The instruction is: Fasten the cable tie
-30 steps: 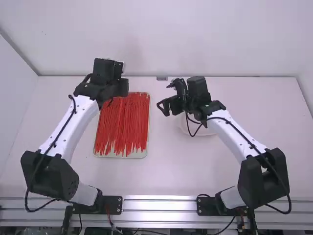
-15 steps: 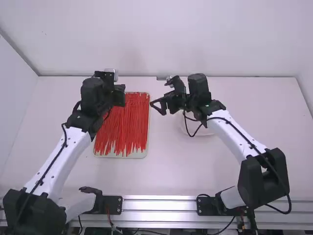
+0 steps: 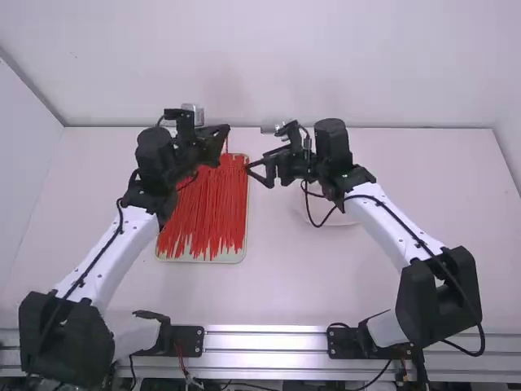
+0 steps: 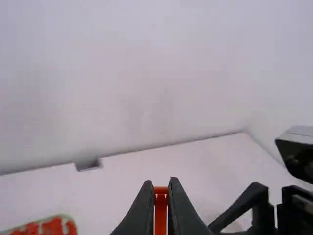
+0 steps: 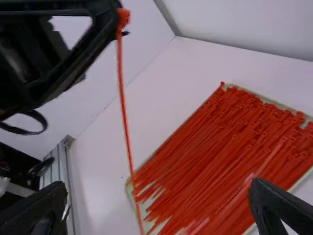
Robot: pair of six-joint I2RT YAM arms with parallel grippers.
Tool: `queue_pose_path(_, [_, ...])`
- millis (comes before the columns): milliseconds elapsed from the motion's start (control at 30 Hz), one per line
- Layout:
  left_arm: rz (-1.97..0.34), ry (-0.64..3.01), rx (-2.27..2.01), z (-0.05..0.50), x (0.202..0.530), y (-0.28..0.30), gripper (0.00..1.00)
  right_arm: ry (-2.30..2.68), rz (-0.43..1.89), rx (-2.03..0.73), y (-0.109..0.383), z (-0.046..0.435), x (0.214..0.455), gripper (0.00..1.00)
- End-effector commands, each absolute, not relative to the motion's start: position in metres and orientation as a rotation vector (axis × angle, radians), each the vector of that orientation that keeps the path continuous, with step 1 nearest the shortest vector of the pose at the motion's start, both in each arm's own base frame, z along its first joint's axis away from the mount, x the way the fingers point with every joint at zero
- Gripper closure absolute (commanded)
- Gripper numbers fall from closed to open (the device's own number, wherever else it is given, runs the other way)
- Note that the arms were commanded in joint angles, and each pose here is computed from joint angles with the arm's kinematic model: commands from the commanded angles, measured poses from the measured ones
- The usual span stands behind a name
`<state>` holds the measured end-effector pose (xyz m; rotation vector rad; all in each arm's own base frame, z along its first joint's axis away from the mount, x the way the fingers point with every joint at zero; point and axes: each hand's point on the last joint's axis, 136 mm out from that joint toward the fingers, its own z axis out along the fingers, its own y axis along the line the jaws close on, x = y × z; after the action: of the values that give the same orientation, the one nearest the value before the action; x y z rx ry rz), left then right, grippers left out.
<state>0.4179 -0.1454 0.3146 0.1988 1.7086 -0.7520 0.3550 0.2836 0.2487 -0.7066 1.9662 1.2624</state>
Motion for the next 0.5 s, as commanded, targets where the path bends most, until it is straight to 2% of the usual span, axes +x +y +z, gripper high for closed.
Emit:
queue_pose_path(0, [-0.874, 1.74, 0.223, 0.303, 0.413, -0.168, 0.98, 1.934, 1.308, -0.724, 0.288, 0.261, 0.354, 0.01])
queue_pose_path(300, [-0.923, 1.703, 0.251, 0.308, 0.409, -0.201, 0.98, 1.919, 1.308, -0.73, 0.288, 0.264, 0.355, 0.14])
queue_pose_path(433, [-0.899, 1.701, 0.243, 0.313, 0.413, -0.198, 0.98, 1.919, 1.308, -0.73, 0.288, 0.264, 0.355, 0.36])
queue_pose_path(467, [-0.899, 1.703, 0.243, 0.313, 0.413, -0.198, 0.98, 1.919, 1.308, -0.73, 0.288, 0.264, 0.355, 0.39])
